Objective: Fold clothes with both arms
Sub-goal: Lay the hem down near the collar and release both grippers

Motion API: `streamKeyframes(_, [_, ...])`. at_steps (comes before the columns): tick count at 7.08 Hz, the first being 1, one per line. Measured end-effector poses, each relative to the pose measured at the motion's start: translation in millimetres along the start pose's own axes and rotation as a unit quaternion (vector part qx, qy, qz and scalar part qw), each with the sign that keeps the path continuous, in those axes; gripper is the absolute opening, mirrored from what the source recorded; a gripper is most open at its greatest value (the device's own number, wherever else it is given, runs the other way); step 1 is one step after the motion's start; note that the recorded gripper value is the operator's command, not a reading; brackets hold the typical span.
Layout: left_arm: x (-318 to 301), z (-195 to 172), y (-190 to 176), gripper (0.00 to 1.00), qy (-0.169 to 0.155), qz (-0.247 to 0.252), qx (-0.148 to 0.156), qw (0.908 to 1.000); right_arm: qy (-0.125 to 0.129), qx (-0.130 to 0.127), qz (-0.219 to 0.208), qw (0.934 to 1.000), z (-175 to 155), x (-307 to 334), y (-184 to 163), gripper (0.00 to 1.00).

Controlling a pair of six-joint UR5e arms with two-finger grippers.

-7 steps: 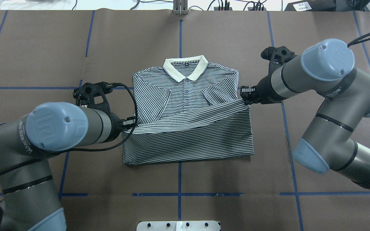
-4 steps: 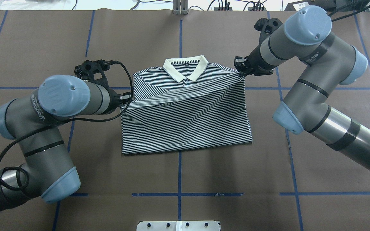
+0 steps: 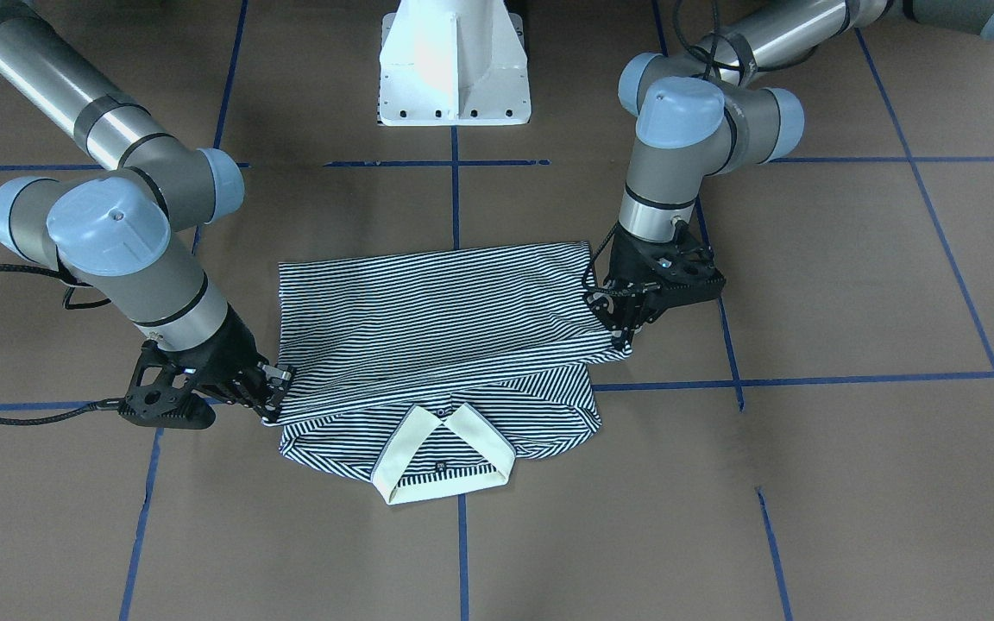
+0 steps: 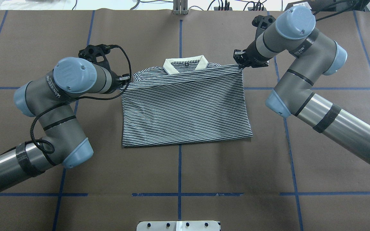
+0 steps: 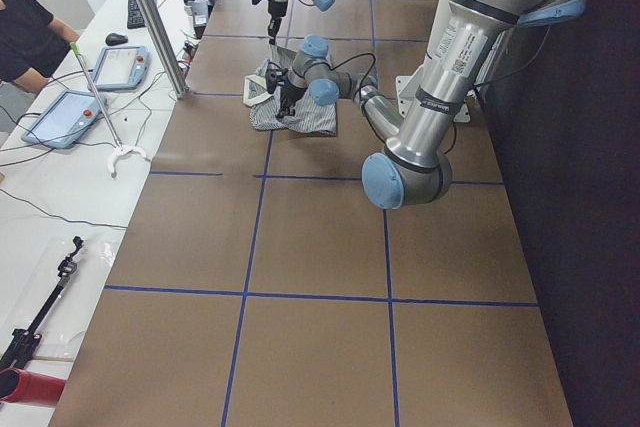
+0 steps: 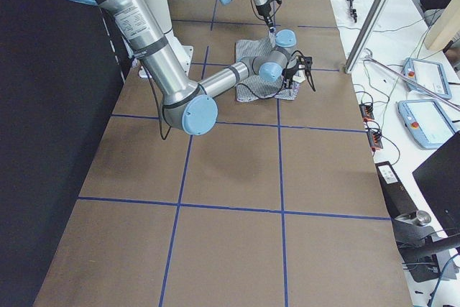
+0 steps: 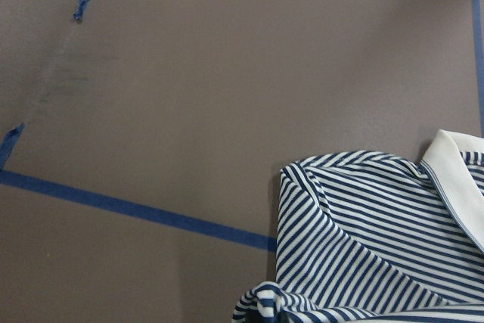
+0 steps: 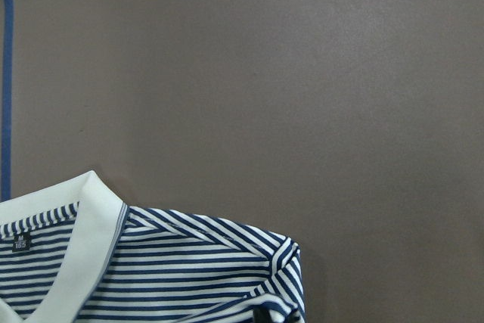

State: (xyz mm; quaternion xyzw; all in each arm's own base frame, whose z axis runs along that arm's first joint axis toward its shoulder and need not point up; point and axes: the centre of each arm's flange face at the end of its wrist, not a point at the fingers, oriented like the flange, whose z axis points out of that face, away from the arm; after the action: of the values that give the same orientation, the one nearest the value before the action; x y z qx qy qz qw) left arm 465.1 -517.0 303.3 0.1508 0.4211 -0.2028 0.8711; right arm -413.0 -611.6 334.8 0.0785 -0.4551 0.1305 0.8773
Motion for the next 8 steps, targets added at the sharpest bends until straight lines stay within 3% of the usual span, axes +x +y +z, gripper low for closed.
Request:
streamKeyframes(5, [23,24,-31,0.00,-0.001,-0.014,0.014,0.9998,-0.003,0.002,0.002,1.0000,0,-11,-11,0.00])
streamKeyframes(6, [26,24,-32,0.28,-0.001,-0.015,0.014,0.9998,-0.003,0.002,0.002,1.0000,0,-12,-11,0.19])
streamKeyframes(7, [28,23,-32,0.60,0.000,-0.015,0.014,0.9998,-0.003,0.002,0.001,1.0000,0,-12,-11,0.70])
streamKeyframes(8, [31,23,-32,0.96,0.001,-0.014,0.014,0.9998,-0.004,0.002,0.001,1.0000,1,-12,-11,1.00])
